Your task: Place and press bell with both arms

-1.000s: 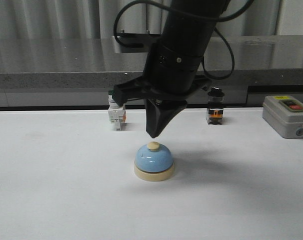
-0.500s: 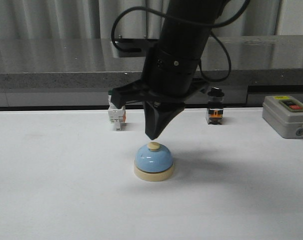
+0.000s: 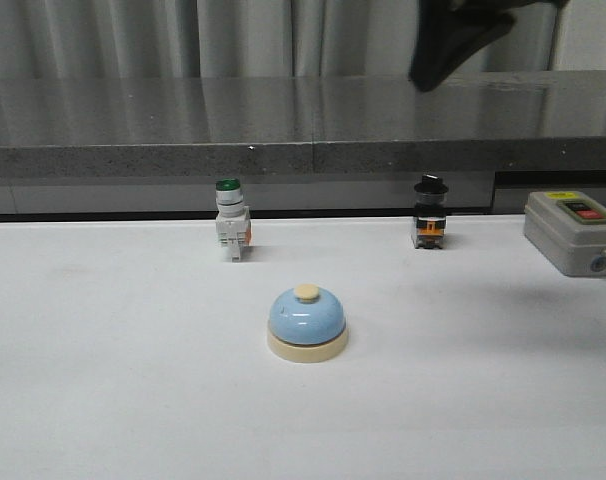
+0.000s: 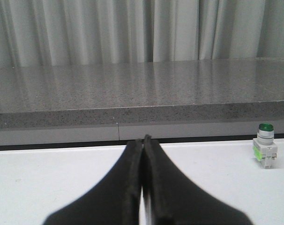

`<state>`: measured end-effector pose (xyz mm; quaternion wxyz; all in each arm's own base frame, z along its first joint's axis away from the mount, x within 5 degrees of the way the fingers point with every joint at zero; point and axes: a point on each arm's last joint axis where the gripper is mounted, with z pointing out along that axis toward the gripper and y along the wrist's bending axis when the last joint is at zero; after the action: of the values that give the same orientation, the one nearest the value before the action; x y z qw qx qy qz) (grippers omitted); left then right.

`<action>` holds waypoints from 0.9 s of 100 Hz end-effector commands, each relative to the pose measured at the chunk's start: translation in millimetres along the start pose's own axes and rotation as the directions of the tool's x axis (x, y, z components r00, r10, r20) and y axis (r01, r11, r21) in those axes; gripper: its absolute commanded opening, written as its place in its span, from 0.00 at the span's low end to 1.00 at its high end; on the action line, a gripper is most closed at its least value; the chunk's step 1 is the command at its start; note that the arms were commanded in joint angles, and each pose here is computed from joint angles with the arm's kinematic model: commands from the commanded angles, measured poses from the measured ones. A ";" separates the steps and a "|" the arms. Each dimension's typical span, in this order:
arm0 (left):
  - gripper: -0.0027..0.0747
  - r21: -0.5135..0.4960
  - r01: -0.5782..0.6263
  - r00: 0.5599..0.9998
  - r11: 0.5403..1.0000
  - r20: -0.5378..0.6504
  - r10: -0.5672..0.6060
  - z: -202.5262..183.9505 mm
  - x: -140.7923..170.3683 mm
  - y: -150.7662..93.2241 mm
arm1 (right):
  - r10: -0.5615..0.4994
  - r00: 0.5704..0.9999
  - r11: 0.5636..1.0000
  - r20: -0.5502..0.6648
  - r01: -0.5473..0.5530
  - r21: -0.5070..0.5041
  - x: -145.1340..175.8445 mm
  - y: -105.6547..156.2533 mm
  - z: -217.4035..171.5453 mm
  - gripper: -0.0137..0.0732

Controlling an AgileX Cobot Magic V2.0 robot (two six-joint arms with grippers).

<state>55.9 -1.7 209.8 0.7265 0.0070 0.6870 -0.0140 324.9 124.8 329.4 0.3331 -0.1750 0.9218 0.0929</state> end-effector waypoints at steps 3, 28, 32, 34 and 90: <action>0.01 -0.003 0.009 0.998 1.000 0.070 -0.009 -1.2 4.9 0.3 | 0.047 0.984 0.996 0.174 -0.059 0.064 1.6 -24.5 -49.2 0.09; 0.01 -0.003 0.009 0.998 1.000 0.070 -0.009 -1.2 4.9 0.3 | 0.110 0.923 0.960 0.370 -0.195 0.202 64.7 -60.5 -102.4 0.09; 0.01 -0.003 0.009 0.998 1.000 0.070 -0.009 -1.2 4.9 0.3 | 0.111 0.908 0.952 0.404 -0.213 0.218 76.6 -61.8 -109.7 0.09; 0.01 -0.003 0.009 0.998 1.000 0.070 -0.009 -1.2 4.9 0.3 | 0.110 0.901 0.949 0.420 -0.221 0.225 82.4 -62.0 -113.2 0.09; 0.01 -0.003 0.009 0.998 1.000 0.070 -0.009 -1.2 4.9 0.3 | -0.027 0.672 0.931 0.740 -0.252 0.263 207.2 -19.5 -175.8 0.09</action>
<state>55.9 -1.7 209.8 0.7265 0.0070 0.6870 -0.0140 91.9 3.6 314.2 0.6402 -0.0074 0.7679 0.0193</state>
